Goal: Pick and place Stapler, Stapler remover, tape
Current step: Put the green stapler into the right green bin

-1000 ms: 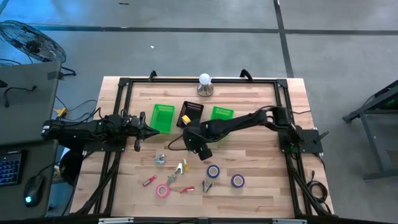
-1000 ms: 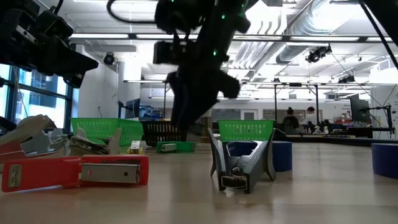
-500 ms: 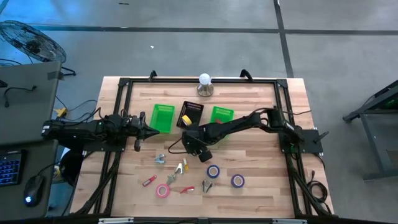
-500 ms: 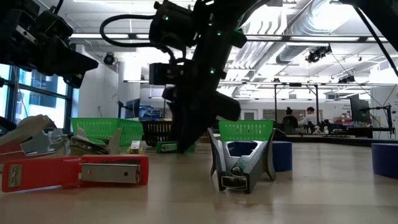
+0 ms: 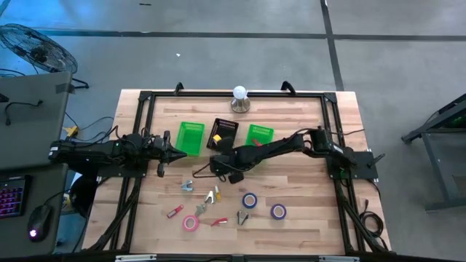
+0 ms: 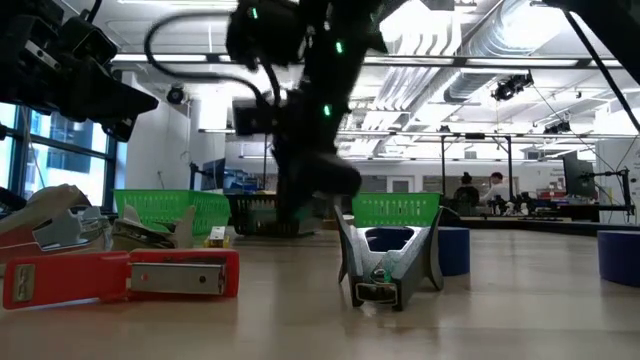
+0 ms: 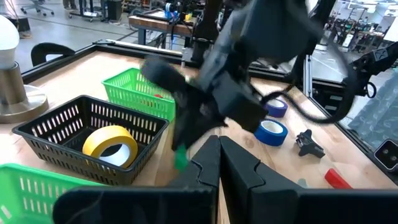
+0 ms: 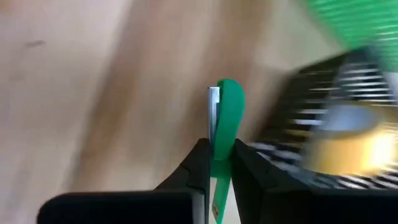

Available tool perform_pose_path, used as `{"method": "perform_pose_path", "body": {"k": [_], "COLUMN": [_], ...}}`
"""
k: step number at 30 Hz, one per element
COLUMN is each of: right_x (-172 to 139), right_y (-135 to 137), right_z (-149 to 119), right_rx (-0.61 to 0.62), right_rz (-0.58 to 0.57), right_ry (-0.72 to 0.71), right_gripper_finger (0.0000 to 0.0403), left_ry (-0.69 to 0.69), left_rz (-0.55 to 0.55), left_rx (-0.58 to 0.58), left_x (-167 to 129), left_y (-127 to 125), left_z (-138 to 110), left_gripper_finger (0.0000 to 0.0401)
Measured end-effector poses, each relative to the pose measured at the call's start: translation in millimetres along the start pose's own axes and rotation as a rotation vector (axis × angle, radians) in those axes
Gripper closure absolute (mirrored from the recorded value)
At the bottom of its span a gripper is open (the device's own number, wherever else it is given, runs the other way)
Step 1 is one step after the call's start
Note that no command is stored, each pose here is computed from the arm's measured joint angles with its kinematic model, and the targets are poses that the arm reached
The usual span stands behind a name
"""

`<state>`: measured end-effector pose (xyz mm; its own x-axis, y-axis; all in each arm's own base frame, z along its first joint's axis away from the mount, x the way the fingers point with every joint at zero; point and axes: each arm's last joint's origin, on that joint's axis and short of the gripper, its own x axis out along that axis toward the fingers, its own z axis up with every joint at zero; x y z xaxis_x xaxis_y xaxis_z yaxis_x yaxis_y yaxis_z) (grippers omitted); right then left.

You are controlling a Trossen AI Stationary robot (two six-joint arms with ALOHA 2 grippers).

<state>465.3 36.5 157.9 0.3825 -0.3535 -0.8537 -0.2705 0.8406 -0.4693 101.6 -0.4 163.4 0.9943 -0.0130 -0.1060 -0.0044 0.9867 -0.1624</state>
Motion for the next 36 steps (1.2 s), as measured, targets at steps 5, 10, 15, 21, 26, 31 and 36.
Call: {"method": "perform_pose_path", "body": {"k": [5, 10, 15, 21, 26, 31, 36], "right_x": [-43, -85, -106, -100, -82, -61, -44], "right_y": [-5, -15, -35, -59, -71, -69, -65], "right_z": [11, 10, -8, -28, -56, -85, -96], "right_rx": [0.068, 0.171, 0.41, 0.608, 0.717, 0.77, 0.781], "right_rz": [-0.06, -0.152, -0.199, -0.1, -0.084, -0.032, 0.046], "right_ry": [0.106, 0.223, 0.377, 0.424, 0.533, 0.639, 0.542], "right_gripper_finger": [0.0373, 0.0373, 0.0373, 0.0373, 0.0373, 0.0373, 0.0373], "left_ry": [0.0, 0.0, 0.001, 0.001, 0.002, 0.002, 0.002], "left_rz": [0.0, -0.001, -0.001, -0.004, -0.012, -0.012, -0.007], "left_rx": [0.0, 0.0, 0.0, 0.0, 0.0, 0.0, 0.0], "left_x": [0, 0, 0, 0, 0, 0, 0], "left_y": [0, 0, 0, 0, 0, 0, 0], "left_z": [0, 0, 0, 0, 0, 0, 0], "left_gripper_finger": [0.04, 0.04, 0.04, 0.04, 0.04, 0.04, 0.04]}}
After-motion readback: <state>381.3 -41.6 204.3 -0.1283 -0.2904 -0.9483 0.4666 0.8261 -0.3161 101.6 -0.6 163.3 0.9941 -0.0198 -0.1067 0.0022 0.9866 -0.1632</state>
